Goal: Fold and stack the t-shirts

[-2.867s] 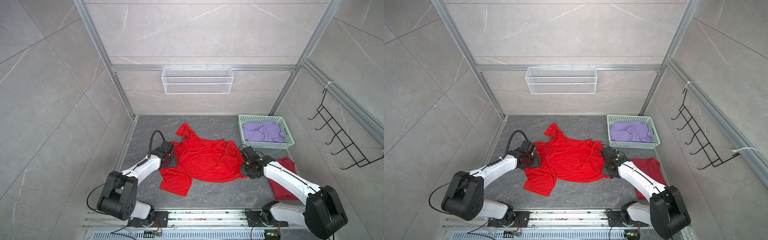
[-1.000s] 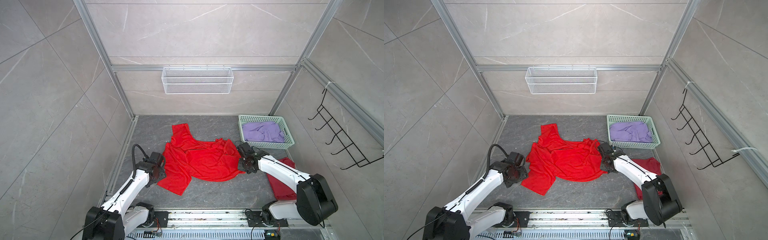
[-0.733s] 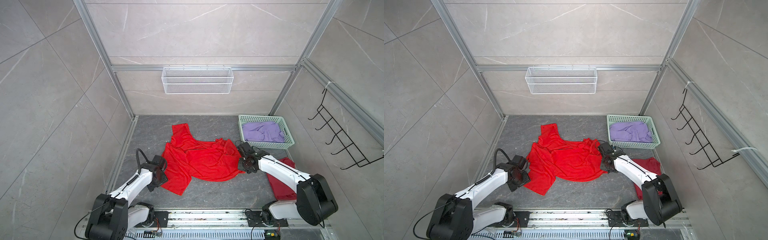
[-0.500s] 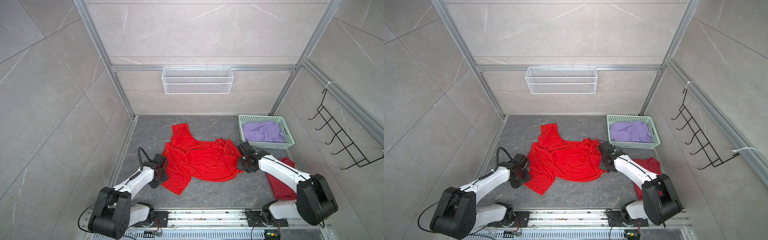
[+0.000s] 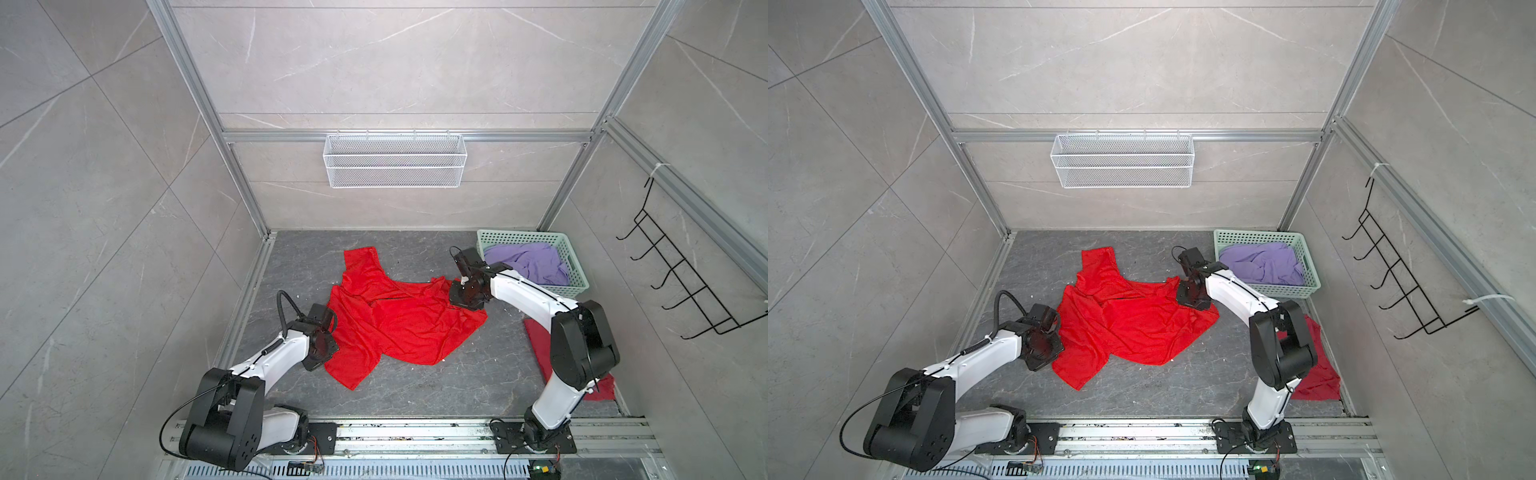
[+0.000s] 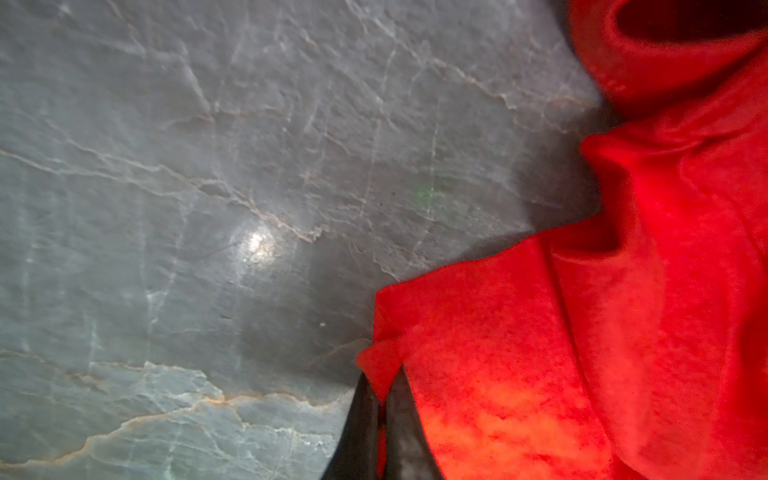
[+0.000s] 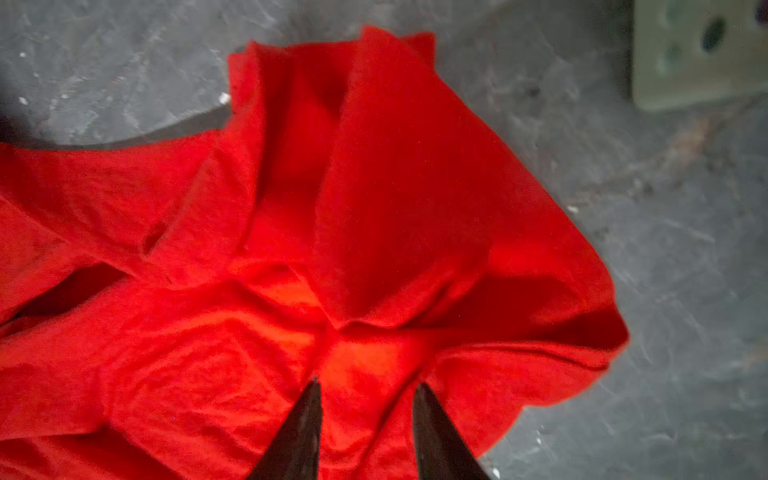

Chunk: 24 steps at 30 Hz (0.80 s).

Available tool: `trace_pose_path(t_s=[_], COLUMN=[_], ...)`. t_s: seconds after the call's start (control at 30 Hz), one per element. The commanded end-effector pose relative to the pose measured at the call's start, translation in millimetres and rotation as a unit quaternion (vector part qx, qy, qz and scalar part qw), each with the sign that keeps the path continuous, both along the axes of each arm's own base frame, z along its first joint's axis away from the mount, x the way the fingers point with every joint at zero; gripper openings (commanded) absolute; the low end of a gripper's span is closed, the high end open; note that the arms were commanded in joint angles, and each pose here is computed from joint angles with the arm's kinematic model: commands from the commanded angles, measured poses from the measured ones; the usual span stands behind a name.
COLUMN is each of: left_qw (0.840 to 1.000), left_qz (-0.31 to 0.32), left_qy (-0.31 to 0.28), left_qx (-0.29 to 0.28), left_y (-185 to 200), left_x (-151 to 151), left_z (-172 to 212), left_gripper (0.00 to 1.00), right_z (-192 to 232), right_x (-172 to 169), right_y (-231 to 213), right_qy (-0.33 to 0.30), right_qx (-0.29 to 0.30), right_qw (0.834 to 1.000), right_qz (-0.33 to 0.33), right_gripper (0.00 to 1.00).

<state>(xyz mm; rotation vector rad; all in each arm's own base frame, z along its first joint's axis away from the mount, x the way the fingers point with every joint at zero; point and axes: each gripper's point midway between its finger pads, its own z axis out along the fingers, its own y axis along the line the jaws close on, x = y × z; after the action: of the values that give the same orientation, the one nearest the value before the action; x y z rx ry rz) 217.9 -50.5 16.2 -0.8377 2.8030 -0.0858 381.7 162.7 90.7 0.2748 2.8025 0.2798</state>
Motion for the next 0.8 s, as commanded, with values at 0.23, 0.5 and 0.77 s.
trace_pose_path(t_s=[0.23, 0.5, 0.77], left_qw=[1.000, 1.000, 1.000], left_qz=[-0.002, -0.013, -0.015], left_qy=[-0.011, -0.002, -0.006], left_qx=[-0.004, -0.008, -0.013], left_y=[1.3, -3.0, -5.1], left_x=[-2.5, 0.9, 3.8], left_z=[5.2, -0.5, -1.3], left_gripper=[0.00, 0.00, 0.00], right_z=[44.6, 15.9, 2.2], right_x=[-5.1, -69.9, -64.4], right_y=[-29.7, -72.4, -46.1], right_qy=[-0.047, -0.057, -0.072], right_qx=[-0.066, 0.018, 0.125], right_qw=[0.996, 0.998, 0.989], right_qz=[0.023, -0.038, -0.039], right_gripper=[0.49, 0.64, 0.61])
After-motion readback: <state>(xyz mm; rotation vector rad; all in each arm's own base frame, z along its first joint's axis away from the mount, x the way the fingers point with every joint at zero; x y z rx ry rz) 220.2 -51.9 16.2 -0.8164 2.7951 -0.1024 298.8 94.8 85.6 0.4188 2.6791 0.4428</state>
